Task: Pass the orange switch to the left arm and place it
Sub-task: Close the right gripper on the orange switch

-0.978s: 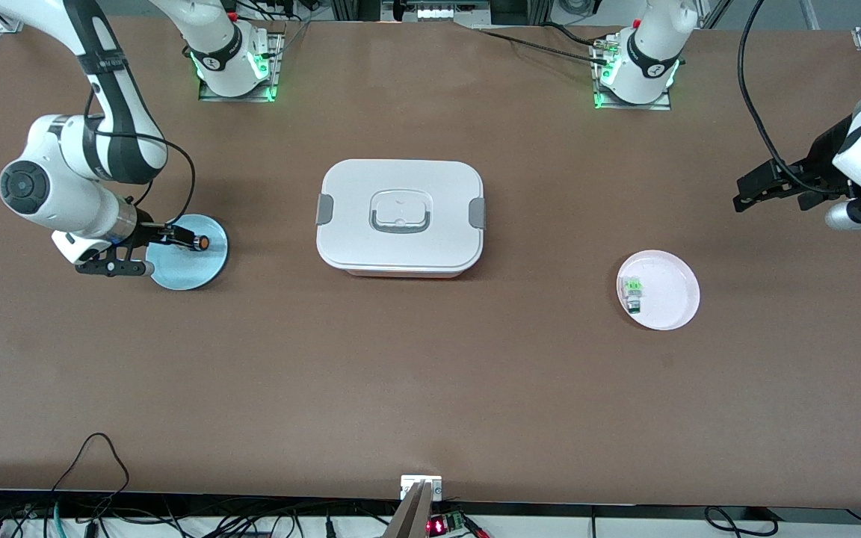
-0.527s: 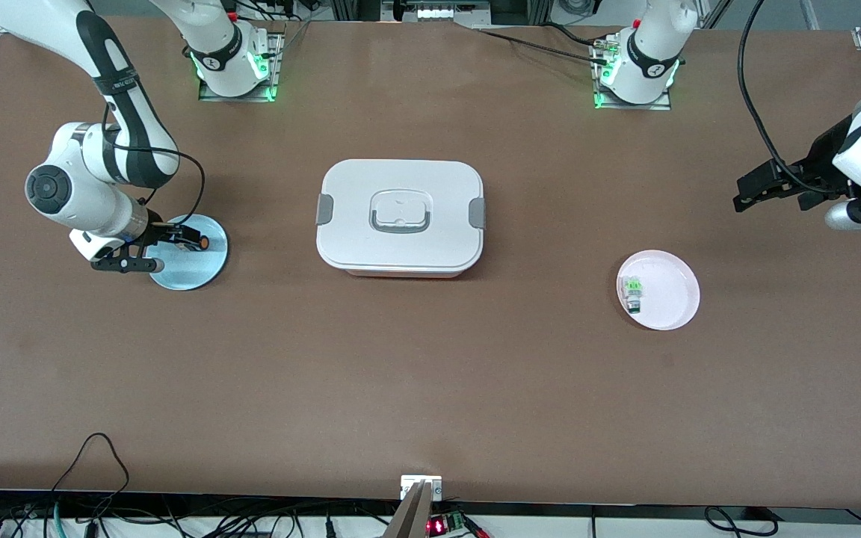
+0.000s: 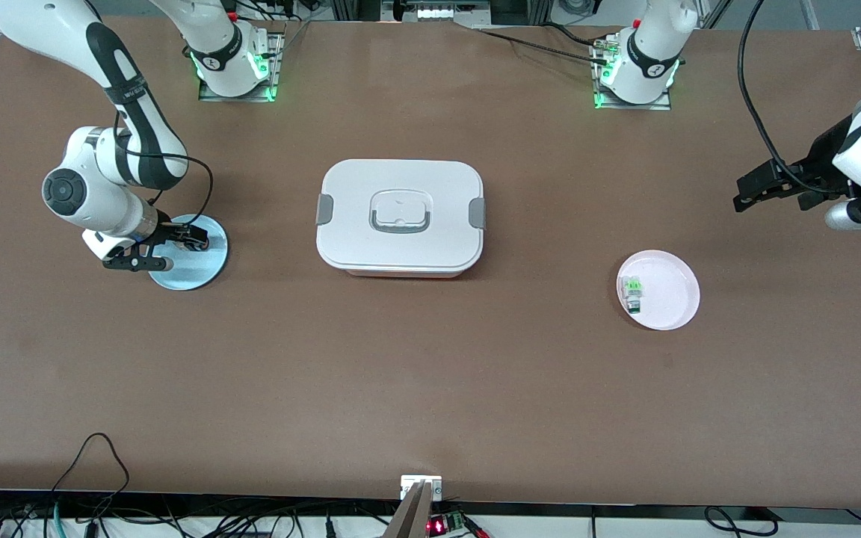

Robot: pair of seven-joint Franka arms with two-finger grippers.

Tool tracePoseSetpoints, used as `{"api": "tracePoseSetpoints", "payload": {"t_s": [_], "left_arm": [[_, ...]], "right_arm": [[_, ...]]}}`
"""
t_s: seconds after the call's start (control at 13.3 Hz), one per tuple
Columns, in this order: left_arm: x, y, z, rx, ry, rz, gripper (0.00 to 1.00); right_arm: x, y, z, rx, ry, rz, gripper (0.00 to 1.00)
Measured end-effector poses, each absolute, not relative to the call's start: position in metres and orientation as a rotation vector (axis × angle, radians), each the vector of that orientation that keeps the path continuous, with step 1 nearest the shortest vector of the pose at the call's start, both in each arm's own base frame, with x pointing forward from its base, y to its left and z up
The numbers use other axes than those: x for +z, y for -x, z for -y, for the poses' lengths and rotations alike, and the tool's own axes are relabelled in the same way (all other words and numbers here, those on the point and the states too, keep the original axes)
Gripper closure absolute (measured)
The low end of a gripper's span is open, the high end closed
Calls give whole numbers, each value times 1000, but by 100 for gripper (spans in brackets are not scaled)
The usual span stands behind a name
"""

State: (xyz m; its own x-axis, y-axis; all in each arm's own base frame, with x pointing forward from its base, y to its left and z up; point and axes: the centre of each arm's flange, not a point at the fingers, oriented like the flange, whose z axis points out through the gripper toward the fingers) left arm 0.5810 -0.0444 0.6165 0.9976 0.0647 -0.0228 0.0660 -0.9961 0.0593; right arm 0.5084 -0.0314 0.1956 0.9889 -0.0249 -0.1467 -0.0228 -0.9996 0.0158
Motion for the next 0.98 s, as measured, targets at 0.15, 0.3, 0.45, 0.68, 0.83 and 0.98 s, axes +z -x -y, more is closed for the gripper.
{"api": "tracePoseSetpoints", "payload": {"t_s": [0.15, 0.3, 0.45, 0.68, 0.83, 0.98], "left_arm": [[618, -580, 45, -26, -3080, -51, 0], [622, -578, 47, -18, -3080, 5, 0], [625, -575, 57, -17, -3082, 55, 0], [627, -570, 69, -30, -3095, 95, 0], [630, -568, 66, -22, -3097, 88, 0], [633, -562, 61, -14, -3098, 74, 0]], "right_arm": [[189, -508, 31, -238, -3118, 37, 0], [185, -507, 31, -240, -3118, 35, 0], [183, -507, 30, -243, -3118, 33, 0], [182, -507, 29, -245, -3118, 28, 17], [182, -507, 28, -244, -3119, 26, 26], [183, -508, 28, -241, -3119, 24, 26]]}}
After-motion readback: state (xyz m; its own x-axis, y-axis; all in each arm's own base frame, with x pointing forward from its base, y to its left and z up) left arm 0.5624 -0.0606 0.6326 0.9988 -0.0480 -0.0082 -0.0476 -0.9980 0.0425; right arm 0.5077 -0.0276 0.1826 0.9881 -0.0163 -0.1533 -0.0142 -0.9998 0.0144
